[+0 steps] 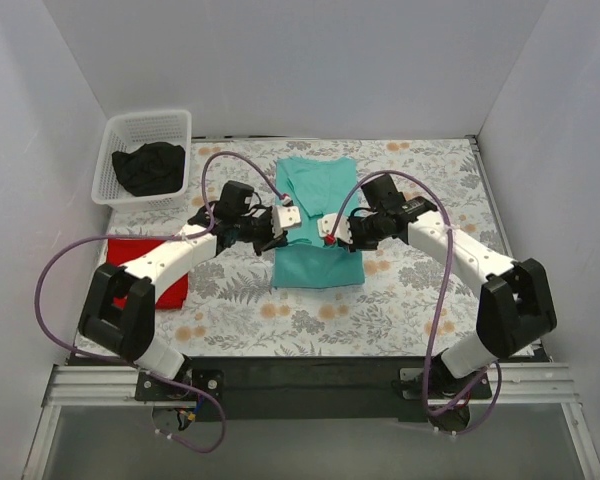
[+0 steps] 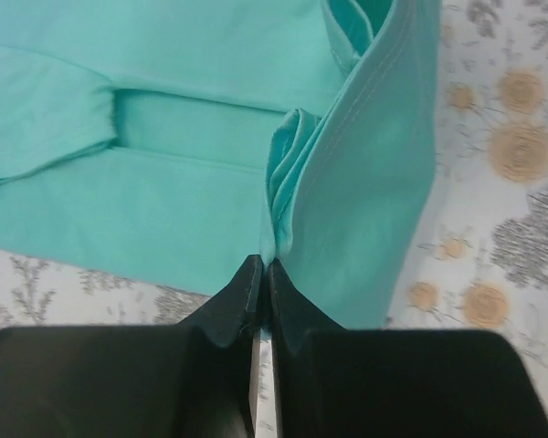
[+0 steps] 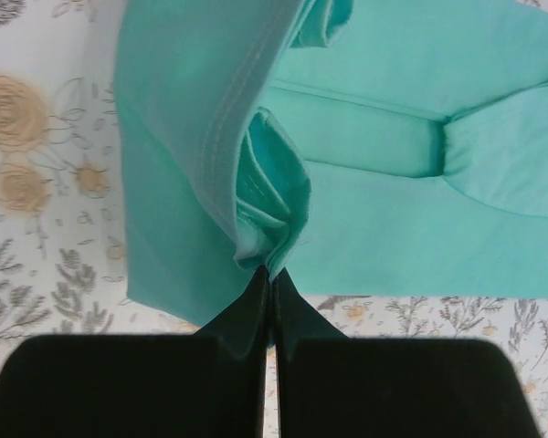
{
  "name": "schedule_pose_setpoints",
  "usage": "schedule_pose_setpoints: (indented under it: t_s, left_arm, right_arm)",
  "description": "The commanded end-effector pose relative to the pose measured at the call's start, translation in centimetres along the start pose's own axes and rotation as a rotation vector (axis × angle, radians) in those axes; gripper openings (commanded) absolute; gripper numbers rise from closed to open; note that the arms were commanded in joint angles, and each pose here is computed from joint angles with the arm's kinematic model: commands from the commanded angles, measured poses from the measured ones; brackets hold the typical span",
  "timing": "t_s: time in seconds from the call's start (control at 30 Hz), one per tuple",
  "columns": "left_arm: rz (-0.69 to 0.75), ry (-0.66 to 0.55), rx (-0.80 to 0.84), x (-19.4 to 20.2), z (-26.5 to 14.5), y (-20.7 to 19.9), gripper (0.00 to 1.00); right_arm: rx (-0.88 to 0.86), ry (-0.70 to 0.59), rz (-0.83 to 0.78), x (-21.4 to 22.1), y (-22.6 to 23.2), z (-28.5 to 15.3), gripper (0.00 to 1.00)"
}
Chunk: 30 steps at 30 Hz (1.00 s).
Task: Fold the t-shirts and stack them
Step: Fold the tshirt
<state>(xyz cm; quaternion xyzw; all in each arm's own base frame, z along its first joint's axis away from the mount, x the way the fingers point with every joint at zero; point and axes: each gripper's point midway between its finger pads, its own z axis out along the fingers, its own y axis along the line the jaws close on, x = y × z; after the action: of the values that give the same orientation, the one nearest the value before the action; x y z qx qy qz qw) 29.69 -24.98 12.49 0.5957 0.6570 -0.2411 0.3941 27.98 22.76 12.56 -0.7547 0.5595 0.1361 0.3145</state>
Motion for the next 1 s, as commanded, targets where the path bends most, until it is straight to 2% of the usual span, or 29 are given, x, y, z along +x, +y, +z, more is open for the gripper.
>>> schedule_pose_setpoints:
  t_s: [0.0, 0.2, 0.43, 0.67, 0.97]
  left_arm:
    - [0.068, -0.079, -0.031, -2.3, 0.1, 4.4, 0.0]
    - [0.082, -0.059, -0.072, -0.8, 1.9, 10.2, 0.0]
    - [0.08, -0.031, -0.083, 1.6, 4.1, 13.9, 0.0]
    - [0.074, -0.012, -0.079, 3.7, 5.7, 14.6, 0.0]
    - [0.083, -0.005, -0.098, 4.4, 6.7, 15.6, 0.0]
  right_arm:
    - [0.041, -0.041, -0.082, -0.5, -4.5, -0.4, 0.01]
    - [0.03, -0.026, -0.042, 2.5, -8.5, 1.9, 0.01]
    - [0.019, -0.001, -0.026, 5.0, -11.1, 4.3, 0.01]
    - [0.016, 0.018, -0.019, 6.8, -12.4, 5.7, 0.01]
    - [0.01, 0.021, -0.013, 7.7, -12.7, 6.4, 0.01]
